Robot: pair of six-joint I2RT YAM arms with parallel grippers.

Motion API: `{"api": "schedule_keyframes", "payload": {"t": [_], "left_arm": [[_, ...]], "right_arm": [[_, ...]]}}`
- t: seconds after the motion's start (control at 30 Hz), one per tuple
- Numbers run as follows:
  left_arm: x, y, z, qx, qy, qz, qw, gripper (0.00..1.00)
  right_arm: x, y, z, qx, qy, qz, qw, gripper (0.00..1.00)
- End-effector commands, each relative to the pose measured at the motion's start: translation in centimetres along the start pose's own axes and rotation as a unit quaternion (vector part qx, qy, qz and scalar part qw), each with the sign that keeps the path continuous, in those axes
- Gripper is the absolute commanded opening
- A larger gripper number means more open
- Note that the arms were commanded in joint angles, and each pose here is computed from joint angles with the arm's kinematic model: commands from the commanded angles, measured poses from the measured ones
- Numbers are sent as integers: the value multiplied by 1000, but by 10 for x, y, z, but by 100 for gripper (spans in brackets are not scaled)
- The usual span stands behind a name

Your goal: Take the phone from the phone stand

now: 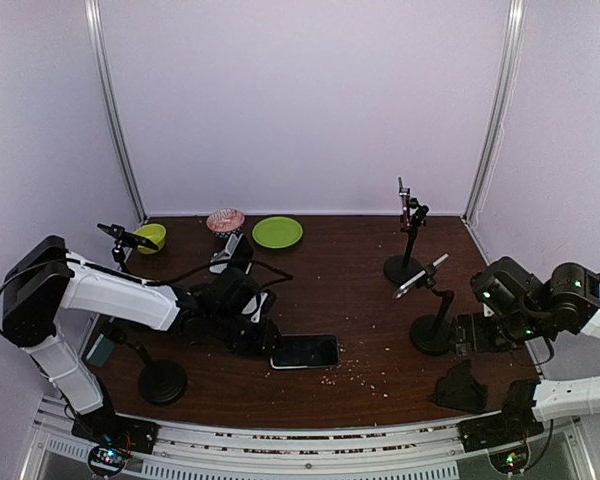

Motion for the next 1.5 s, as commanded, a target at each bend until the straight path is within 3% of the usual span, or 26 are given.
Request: {"api": "schedule_keyframes", "payload": {"t": [0.0, 0.3, 0.57, 0.93, 1.3, 1.47], "left_arm": [[-6, -8, 14, -3, 38, 13, 999, 32], [-3, -11, 18, -17, 53, 17, 998, 51], [13, -9, 17, -42, 77, -4, 996, 71], [69, 15, -7, -145, 132, -97, 976, 80], [128, 23, -24, -207, 158, -172, 950, 82], [144, 27, -31, -234, 161, -193, 939, 82]], "right_arm": [[1, -19, -15, -20, -12, 54, 998, 92], [-9, -39, -15, -69, 47, 111, 990, 71], [-24, -49, -14, -82, 38, 141, 986, 55], [-36, -47, -7, -73, -4, 172, 982, 36], [-37, -43, -3, -70, -22, 181, 981, 2], [-30, -37, 1, -67, -13, 176, 982, 0]]}}
Point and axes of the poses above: each gripper's point midway between its finger pads, its own x axis back along the fingers, its own z axis along the line the jaws close on, y = z × x, the point moved 10 cm from there along x, back along the fingers, and after that the axes turned 1 degree about x, right-handed, at the moved point
